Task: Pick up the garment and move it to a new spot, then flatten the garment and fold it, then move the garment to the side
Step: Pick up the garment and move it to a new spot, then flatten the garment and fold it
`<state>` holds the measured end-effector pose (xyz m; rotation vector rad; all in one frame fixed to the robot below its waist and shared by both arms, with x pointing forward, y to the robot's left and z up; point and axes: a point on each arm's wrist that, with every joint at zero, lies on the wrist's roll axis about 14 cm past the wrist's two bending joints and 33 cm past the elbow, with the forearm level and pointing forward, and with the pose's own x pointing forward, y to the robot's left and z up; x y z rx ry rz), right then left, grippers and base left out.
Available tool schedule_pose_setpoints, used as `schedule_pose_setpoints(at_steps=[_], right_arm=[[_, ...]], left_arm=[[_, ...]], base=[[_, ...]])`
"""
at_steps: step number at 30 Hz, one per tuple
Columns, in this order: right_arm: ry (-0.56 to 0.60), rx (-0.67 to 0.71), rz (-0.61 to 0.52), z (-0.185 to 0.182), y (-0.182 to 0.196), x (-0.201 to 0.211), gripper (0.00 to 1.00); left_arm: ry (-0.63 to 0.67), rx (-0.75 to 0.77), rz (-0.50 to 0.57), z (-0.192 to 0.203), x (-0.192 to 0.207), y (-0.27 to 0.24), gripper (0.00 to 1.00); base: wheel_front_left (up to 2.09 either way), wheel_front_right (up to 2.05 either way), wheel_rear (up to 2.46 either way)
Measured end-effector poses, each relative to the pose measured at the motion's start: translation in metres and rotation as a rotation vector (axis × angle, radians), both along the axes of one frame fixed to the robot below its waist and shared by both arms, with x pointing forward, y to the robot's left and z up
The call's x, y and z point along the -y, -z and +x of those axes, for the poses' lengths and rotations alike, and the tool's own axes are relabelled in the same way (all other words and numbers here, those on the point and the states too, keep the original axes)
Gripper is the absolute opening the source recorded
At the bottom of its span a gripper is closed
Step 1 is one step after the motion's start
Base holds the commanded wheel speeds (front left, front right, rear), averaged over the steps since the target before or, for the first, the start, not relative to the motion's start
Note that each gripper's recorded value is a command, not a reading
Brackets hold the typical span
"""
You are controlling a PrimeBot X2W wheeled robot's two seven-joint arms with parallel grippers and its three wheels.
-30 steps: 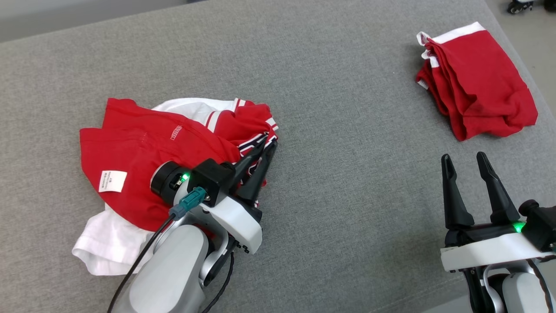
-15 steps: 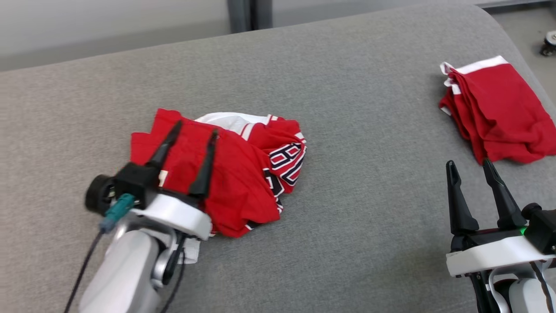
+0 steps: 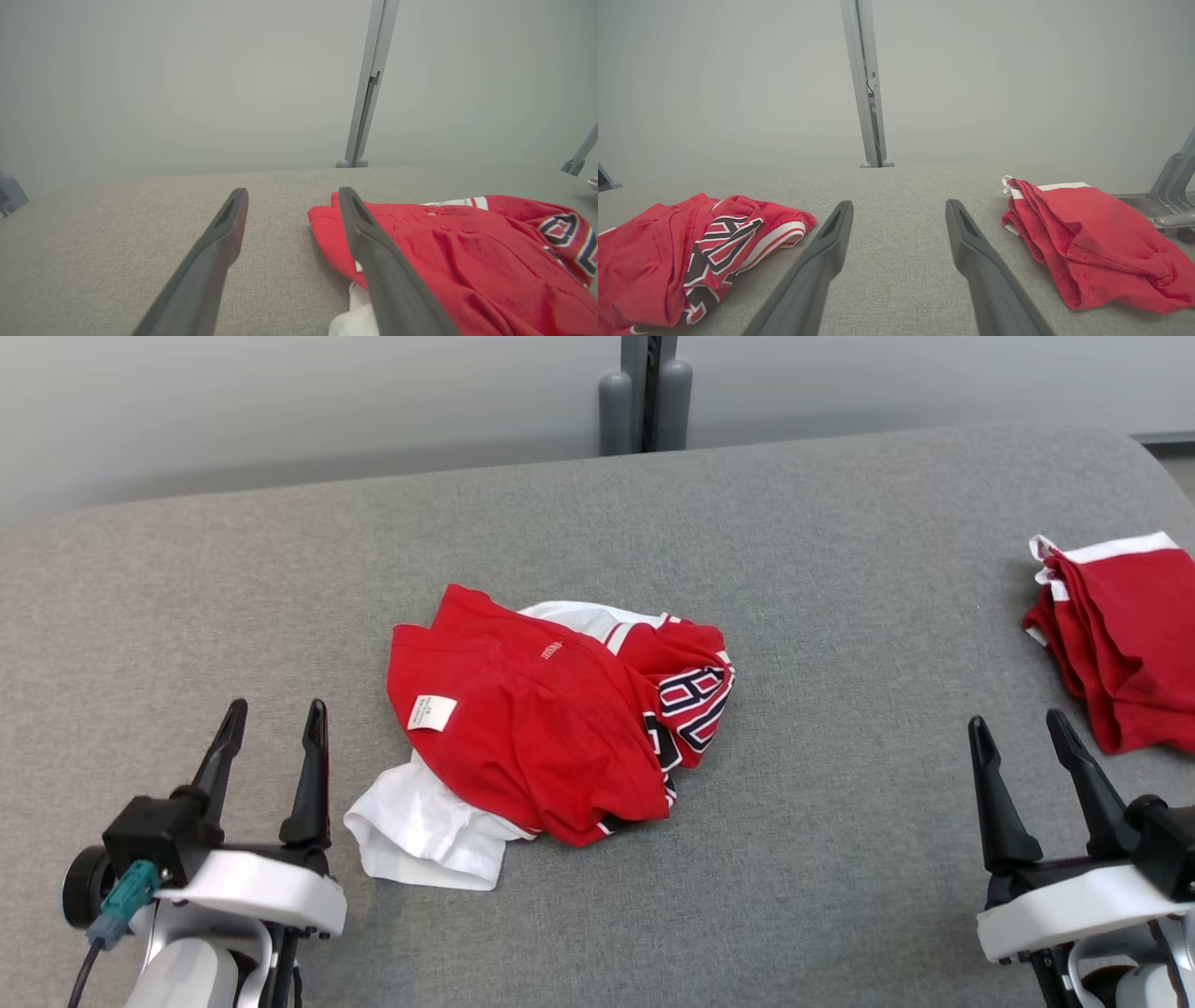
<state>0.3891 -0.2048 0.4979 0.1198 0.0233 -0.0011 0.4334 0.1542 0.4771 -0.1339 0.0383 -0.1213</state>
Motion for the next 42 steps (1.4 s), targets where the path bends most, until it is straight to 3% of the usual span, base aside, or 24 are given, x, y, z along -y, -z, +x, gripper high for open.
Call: schedule_pose_setpoints(at_steps=[18, 42], right_arm=[[-0.002, 0.005, -0.021, -0.028, -0.013, 0.005, 1.0], [-0.036, 0.0, -0.004, -0.022, -0.012, -0.008, 1.0]], left_arm=[[-0.027, -0.029, -0.014, -0.053, -0.004, -0.003, 1.0], [-0.056, -0.038, -0.008, -0.06, -0.014, -0.004, 1.0]], base=[[0.0, 0.0, 0.0], [0.0, 0.0, 0.0]])
